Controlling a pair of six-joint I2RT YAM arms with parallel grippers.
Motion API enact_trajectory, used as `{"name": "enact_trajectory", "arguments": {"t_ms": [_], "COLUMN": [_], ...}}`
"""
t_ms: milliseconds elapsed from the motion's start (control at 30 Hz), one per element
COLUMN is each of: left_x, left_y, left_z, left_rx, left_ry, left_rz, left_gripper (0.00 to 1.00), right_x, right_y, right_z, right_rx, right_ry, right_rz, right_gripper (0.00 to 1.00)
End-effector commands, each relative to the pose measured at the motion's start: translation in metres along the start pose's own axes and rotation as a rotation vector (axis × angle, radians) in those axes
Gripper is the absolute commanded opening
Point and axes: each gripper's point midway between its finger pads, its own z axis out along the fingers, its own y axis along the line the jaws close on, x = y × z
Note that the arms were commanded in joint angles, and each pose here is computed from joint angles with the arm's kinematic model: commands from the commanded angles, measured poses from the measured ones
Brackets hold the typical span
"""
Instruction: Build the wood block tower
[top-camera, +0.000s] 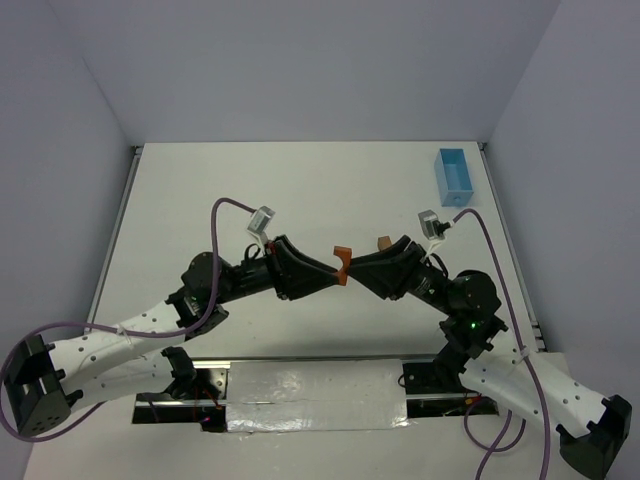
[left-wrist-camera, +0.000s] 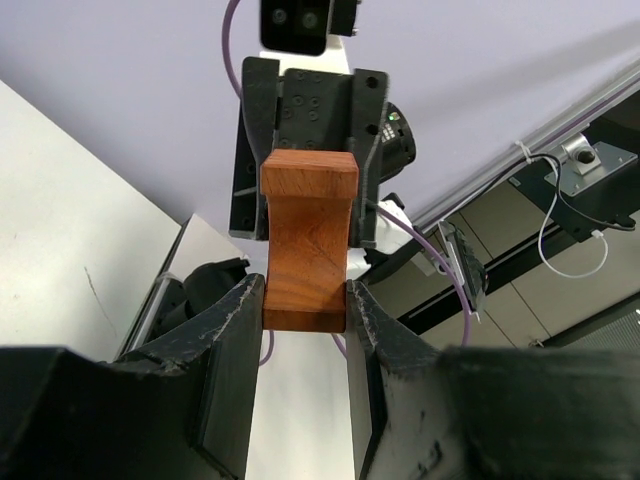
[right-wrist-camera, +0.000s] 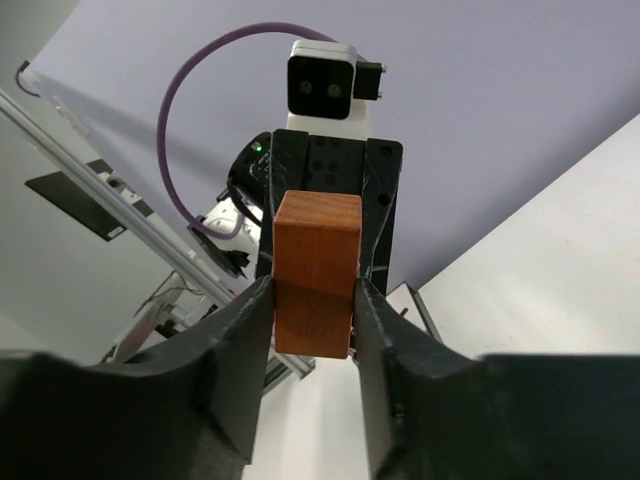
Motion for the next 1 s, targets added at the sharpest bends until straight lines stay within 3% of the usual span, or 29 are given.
{"name": "enact_trajectory", "arguments": {"t_ms": [0, 333, 467, 867, 967], "left_x": [-0.010, -0.009, -0.011, -0.021, -0.022], "left_y": [-0.014, -0.015, -0.015, -0.011, -0.009], "left_z": [0.001, 0.003, 0.001, -0.007, -0.009], "left_rx": [0.062, 0.079, 0.073, 0.024, 0.015], "left_ry": [-0.032, -0.033, -0.049, -0.113, -0.125], "left_rz": [0.036, 0.017, 0.019, 0.024, 0.018], "left_gripper": [0.00, 0.00, 0.00, 0.00, 0.00], "right_x": [-0.019, -0.017, -0.016, -0.018, -0.023], "right_y": [0.025, 0.023, 0.022, 0.017, 0.015], "right_z": [0.007, 0.015, 0.018, 0.021, 0.017], "right_rx": [-0.060, -0.065, -0.050, -0.003, 0.004], "right_ry": [-0.053, -0.084, -0.100, -0.161, -0.196], "right_rz": [-0.041, -0.011, -0.014, -0.002, 0.004], "right_gripper": [0.41, 0.37, 0.45, 0.43, 0.49]}}
